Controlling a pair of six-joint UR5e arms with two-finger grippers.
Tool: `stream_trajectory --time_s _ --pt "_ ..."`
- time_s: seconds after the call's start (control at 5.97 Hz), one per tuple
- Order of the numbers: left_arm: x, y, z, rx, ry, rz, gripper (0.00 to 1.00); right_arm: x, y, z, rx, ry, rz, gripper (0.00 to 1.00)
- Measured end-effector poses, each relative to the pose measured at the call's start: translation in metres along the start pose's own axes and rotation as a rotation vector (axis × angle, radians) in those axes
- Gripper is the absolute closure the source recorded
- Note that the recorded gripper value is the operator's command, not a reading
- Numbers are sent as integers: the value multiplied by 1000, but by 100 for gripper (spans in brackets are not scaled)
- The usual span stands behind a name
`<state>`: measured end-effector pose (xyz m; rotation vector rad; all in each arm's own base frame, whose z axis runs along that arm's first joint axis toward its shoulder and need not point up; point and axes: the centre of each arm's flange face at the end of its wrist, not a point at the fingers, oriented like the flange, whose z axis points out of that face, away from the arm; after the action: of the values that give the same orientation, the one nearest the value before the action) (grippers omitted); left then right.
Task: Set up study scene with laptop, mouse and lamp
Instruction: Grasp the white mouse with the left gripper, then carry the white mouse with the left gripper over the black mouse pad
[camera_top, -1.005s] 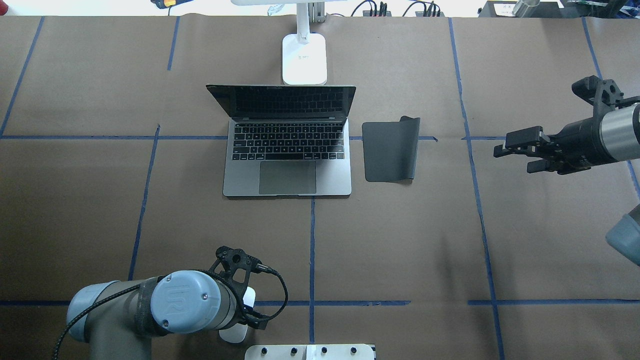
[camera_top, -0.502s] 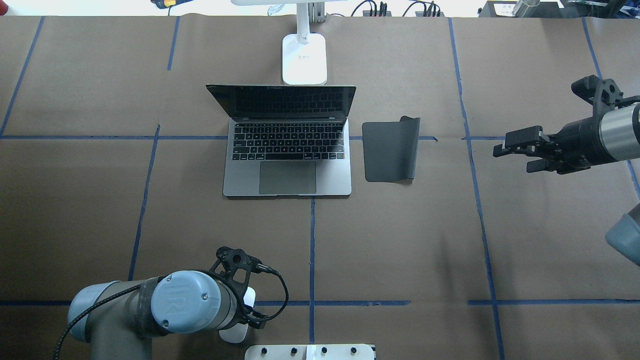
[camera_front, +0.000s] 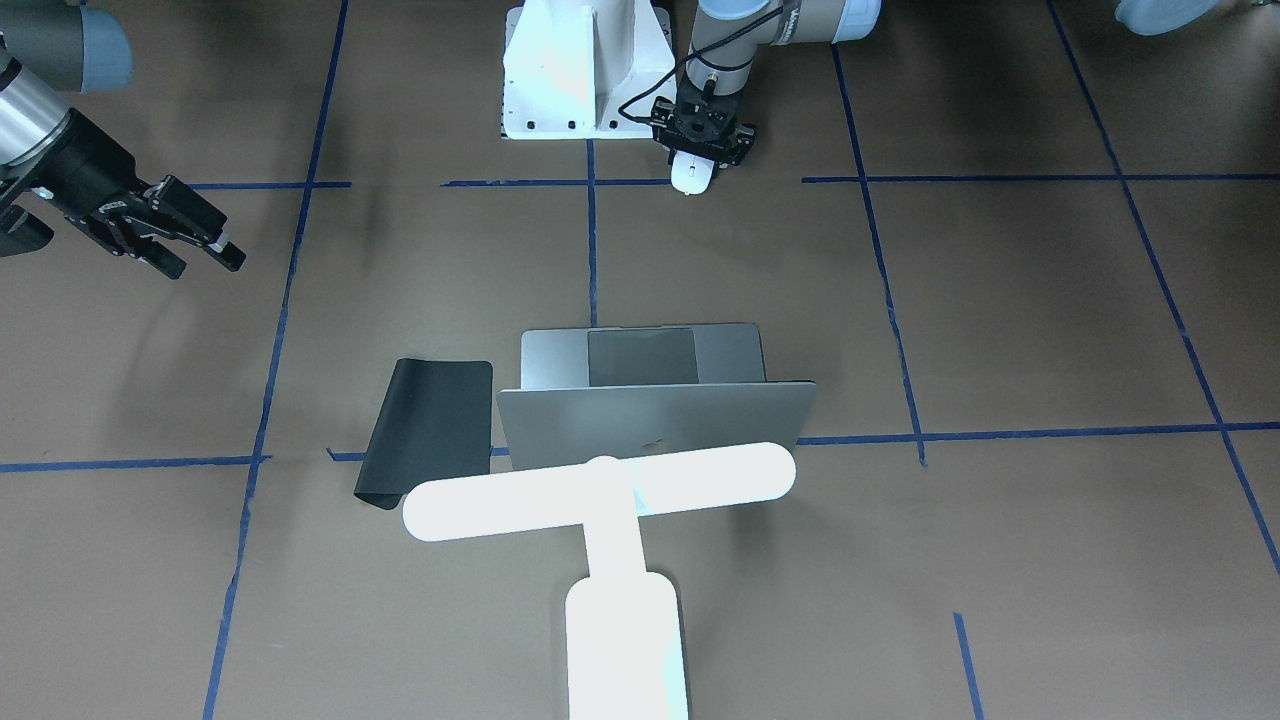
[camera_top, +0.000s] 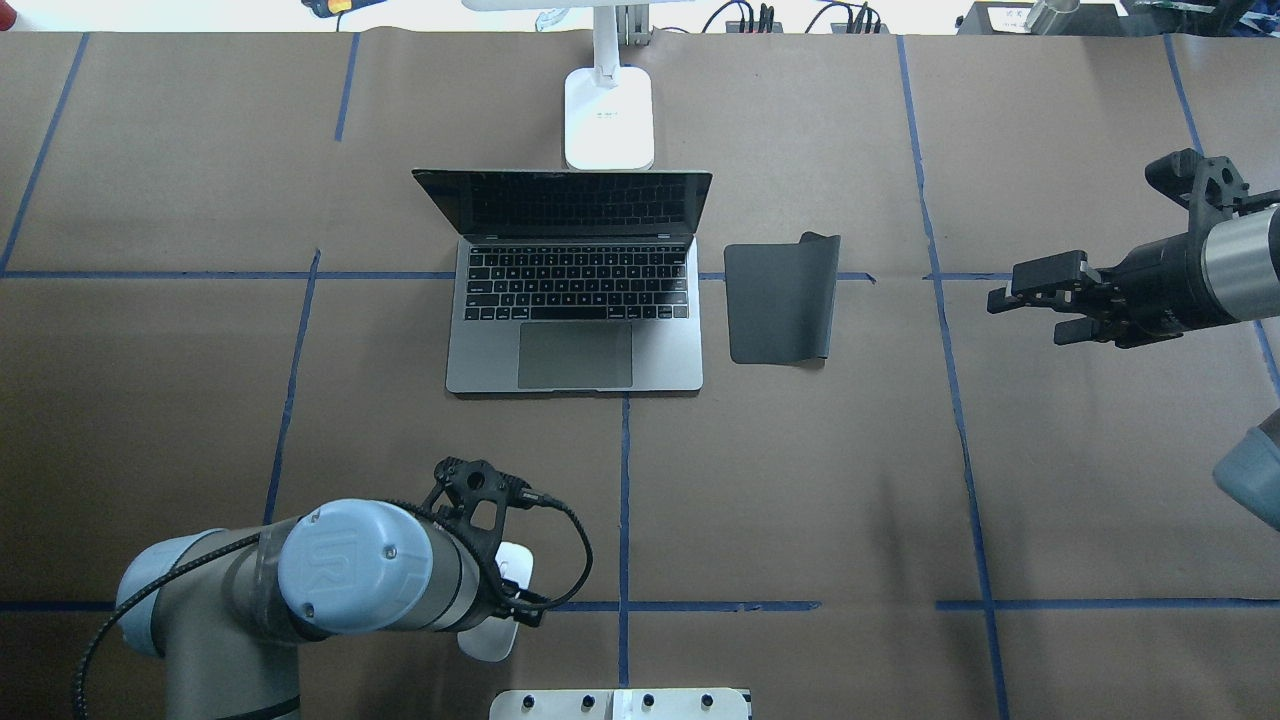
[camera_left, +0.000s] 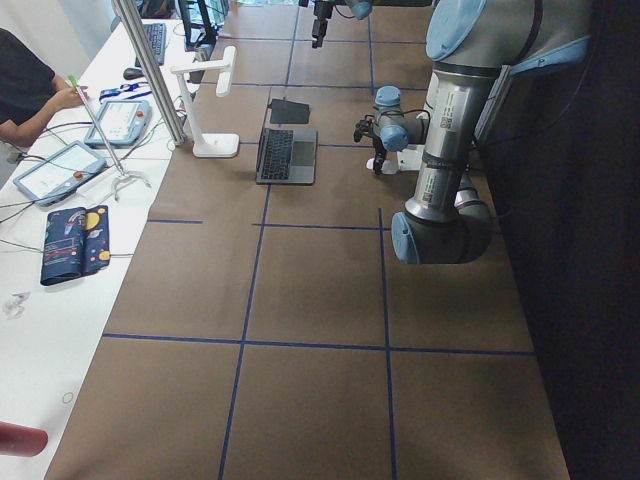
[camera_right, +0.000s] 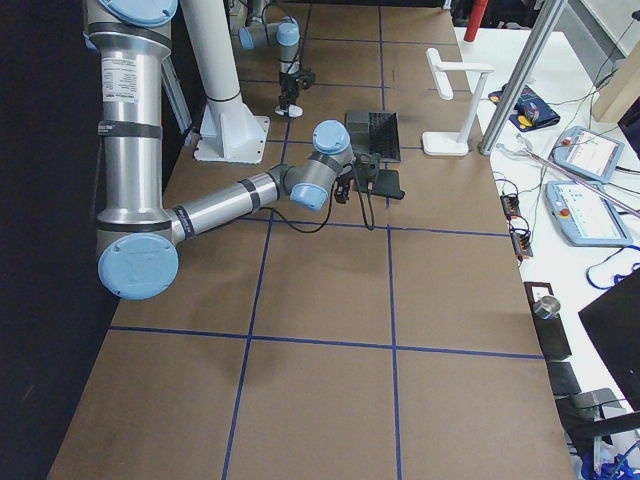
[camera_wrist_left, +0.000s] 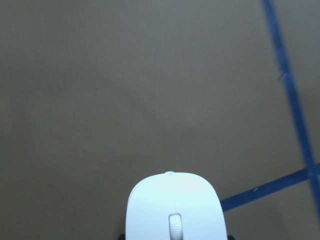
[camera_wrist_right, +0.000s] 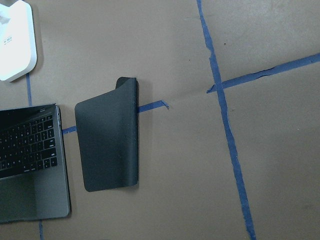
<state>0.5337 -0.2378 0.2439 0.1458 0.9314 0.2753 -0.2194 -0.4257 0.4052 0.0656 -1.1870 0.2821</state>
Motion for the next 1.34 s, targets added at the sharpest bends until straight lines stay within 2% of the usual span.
stream_trajectory --time_s 0.33,0.5,0.84,1.34 --pt "32 -55 -26 85 49 -40 100 14 3 -5 -2 15 16 0" --pt "52 -91 -25 122 61 -56 100 23 3 -9 2 24 26 0" --pt "91 -163 -10 184 79 -81 100 44 2 -19 8 45 34 0" --pt "161 -293 28 249 75 -163 100 72 -1 -38 2 60 26 0"
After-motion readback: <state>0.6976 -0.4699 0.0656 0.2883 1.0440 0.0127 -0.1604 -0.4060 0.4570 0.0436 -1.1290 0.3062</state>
